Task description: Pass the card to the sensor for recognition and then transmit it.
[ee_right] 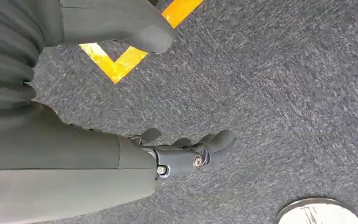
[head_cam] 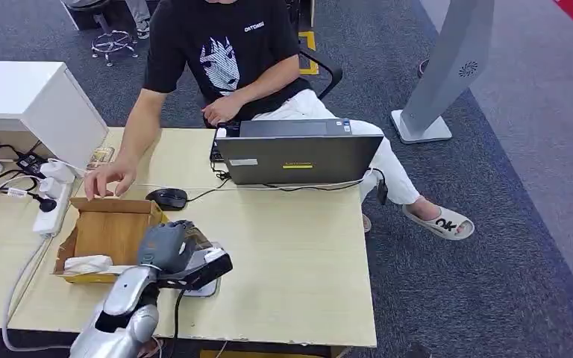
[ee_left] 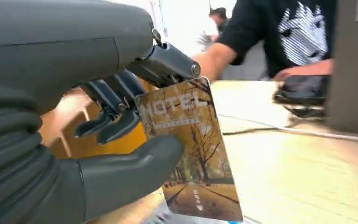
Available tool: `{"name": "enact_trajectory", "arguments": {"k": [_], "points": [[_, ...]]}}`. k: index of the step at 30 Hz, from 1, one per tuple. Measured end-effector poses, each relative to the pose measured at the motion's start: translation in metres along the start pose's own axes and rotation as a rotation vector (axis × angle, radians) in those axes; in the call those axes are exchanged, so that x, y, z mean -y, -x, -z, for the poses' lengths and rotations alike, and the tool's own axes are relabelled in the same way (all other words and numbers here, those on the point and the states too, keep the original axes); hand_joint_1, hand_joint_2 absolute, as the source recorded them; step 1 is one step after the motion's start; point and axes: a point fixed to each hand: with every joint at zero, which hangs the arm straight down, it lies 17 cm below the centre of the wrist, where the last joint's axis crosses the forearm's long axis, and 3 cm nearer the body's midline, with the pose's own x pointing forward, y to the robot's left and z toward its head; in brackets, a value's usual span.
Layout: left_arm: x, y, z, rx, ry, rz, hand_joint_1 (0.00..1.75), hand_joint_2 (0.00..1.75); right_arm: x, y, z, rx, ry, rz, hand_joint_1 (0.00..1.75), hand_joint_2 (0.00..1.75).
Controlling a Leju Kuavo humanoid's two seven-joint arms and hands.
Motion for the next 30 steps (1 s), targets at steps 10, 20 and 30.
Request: {"name": "enact_trajectory", "arguments": {"k": [10,20,30], "points": [[0.002,0.011,0.0,-0.015,0.021,0.052,1.75,1.75,-0.001,0.004,-0.002,-0.018,-0.003,0.004,0.0,1.75],[0.014,0.012,-0.003,0.0,0.052,0.032,1.75,1.75,-0.002,0.004,-0.002,-0.016,-0.01,-0.008,0.0,1.75],[0.012,0.013,-0.001,-0.006,0.04,0.003,1.75,1.75,-0.002,0.007,-0.002,-0.032,-0.01,-0.012,0.0,1.75]]}}
